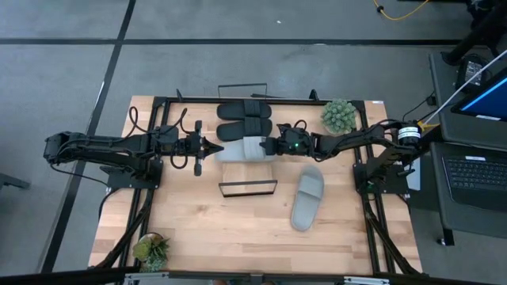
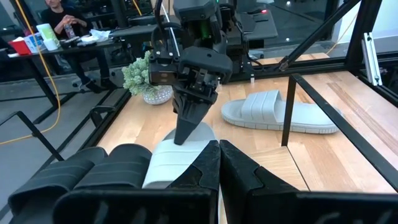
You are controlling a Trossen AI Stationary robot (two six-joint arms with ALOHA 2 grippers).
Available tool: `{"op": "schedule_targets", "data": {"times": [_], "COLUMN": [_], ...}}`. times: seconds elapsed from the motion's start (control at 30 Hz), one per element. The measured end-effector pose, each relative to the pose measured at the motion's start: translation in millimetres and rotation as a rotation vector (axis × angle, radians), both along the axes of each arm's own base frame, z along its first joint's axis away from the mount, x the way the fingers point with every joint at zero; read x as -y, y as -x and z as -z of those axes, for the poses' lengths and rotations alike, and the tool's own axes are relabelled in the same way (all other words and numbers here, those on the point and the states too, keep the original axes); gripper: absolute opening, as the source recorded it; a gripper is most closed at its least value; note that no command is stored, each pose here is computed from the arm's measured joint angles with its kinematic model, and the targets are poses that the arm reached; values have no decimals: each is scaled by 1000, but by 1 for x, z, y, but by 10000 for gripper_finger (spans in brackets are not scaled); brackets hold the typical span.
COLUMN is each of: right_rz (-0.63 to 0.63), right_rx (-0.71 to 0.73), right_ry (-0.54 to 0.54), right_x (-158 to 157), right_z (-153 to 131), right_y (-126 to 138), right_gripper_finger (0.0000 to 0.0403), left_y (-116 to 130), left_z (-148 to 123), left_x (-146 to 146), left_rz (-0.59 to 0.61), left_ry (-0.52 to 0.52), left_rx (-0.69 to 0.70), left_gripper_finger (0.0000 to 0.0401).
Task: Pick and place slides into the shelf
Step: Put the top gray slides on the shelf
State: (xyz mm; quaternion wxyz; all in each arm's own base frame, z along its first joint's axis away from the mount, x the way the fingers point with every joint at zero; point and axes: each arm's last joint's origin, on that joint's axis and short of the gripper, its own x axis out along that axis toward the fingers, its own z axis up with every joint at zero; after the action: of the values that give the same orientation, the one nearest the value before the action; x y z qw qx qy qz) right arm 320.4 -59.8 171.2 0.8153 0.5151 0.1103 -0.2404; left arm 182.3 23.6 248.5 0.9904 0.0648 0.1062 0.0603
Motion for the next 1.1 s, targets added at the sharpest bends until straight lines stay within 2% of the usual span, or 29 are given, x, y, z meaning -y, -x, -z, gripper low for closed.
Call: {"op": "schedule_targets", "data": {"times": [0.17,0.57,0.93,1.1], "right_rz": [-3,-66,-179,-206], "right_rx": [-44,-96,-14,-25], "right_ry": [-4,134,199,242], "right_x": [0,3,2,1], "right_z": [3,4,-6,-12], "right_y": [2,3,0,3], "right_gripper_finger": [24,74,128,135], "left_y": [0,0,0,0], "left_z": [0,0,0,0], "left_x": [0,0,0,1], "left_rz": [0,-5,-6,-2], "left_ry": [0,28,29,31], "left_rx": [0,3,3,4], "left_gripper_finger": [0,0,0,0]}}
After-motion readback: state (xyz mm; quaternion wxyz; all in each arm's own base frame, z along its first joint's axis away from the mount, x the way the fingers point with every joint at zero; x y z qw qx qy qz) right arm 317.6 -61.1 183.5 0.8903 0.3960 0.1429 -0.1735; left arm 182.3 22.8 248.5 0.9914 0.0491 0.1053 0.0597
